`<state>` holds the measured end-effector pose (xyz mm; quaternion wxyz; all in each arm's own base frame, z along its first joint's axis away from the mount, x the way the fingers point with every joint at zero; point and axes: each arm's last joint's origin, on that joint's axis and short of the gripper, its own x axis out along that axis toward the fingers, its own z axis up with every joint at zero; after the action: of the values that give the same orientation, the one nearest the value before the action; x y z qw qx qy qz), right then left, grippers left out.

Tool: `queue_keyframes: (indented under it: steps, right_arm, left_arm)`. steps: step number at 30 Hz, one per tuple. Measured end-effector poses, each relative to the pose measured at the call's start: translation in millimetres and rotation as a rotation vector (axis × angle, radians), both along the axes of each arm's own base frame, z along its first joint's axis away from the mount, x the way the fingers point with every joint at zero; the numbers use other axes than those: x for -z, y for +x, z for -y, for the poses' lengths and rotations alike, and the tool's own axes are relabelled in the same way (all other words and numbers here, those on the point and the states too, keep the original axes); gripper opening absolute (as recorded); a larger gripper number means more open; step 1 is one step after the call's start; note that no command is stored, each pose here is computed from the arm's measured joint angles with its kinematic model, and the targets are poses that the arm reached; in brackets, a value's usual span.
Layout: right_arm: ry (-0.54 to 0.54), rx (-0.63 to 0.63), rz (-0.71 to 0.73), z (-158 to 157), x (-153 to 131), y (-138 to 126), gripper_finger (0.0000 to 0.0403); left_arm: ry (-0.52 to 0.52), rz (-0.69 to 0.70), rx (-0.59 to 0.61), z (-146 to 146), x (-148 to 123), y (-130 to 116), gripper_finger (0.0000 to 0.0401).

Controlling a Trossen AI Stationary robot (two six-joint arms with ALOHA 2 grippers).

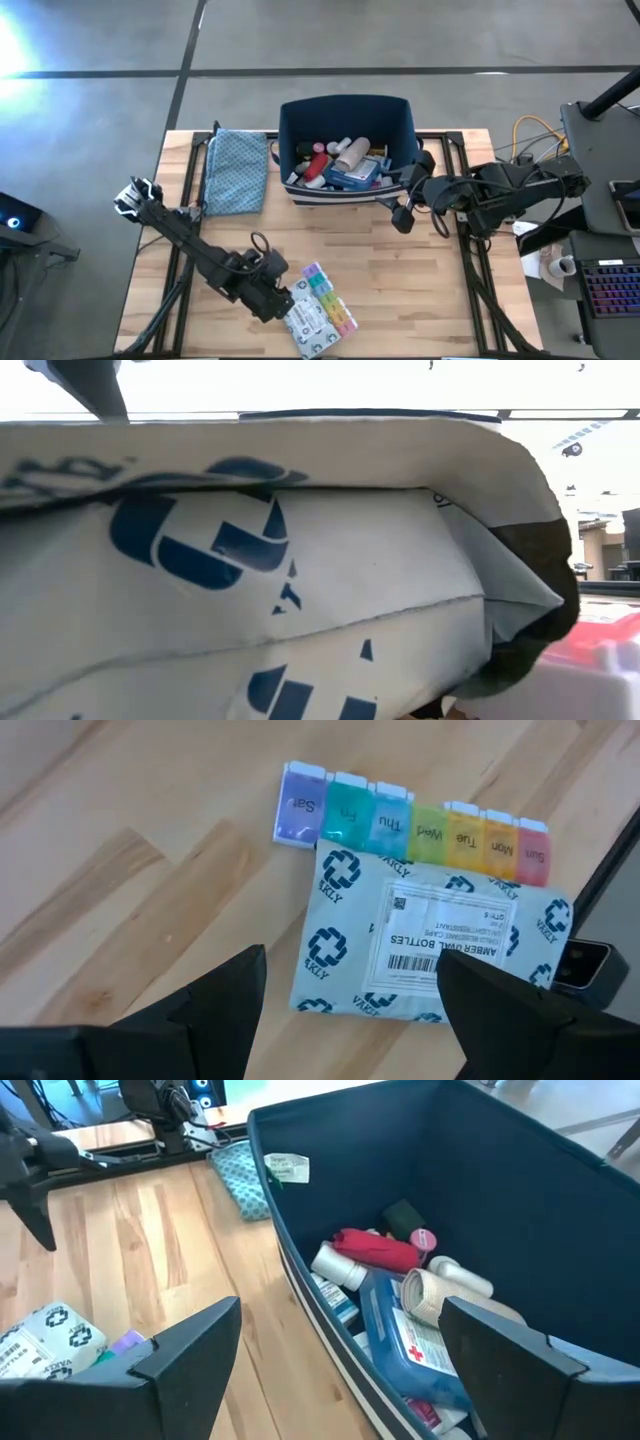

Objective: Pick & place medical supplies in basket/bin
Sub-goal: Put the mailer bag into the blue bin

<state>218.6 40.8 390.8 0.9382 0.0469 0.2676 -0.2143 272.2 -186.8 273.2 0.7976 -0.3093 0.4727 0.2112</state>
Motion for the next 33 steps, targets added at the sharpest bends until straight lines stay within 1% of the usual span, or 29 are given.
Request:
queue_keyframes:
  steps: [6,9,12,17,26,28,33]
  right_arm:
    - [0.012,-0.015,-0.003,-0.5,0.2,0.1,0.0329]
    - [0.013,-0.014,-0.003,-0.5,0.2,0.1,0.0329]
    - [0.013,-0.014,-0.003,-0.5,0.2,0.1,0.0329]
    - [0.013,-0.014,-0.003,-0.5,0.2,0.1,0.0329]
    - [0.014,-0.014,-0.002,-0.4,0.2,0.1,0.0329]
    - [0.014,-0.014,-0.002,-0.4,0.3,0.1,0.0329]
    - [0.014,-0.013,-0.002,-0.4,0.3,0.1,0.0329]
  left_arm:
    - [-0.03,0.039,0.0,2.0,17.1,2.7,0.0272]
    - [-0.036,0.043,-0.007,1.2,30.5,1.7,0.0272]
    - [-0.053,0.039,-0.044,-1.0,47.7,-1.2,0.0272]
    - [-0.13,0.084,-0.12,-3.2,75.0,-4.3,0.0272]
    - [-0.274,0.25,-0.126,-5.7,109.0,-7.5,0.0272]
    - [-0.292,0.25,-0.15,-8.1,115.5,-10.7,0.0272]
    - [-0.297,0.226,-0.188,-12.4,125.0,-16.6,0.0272]
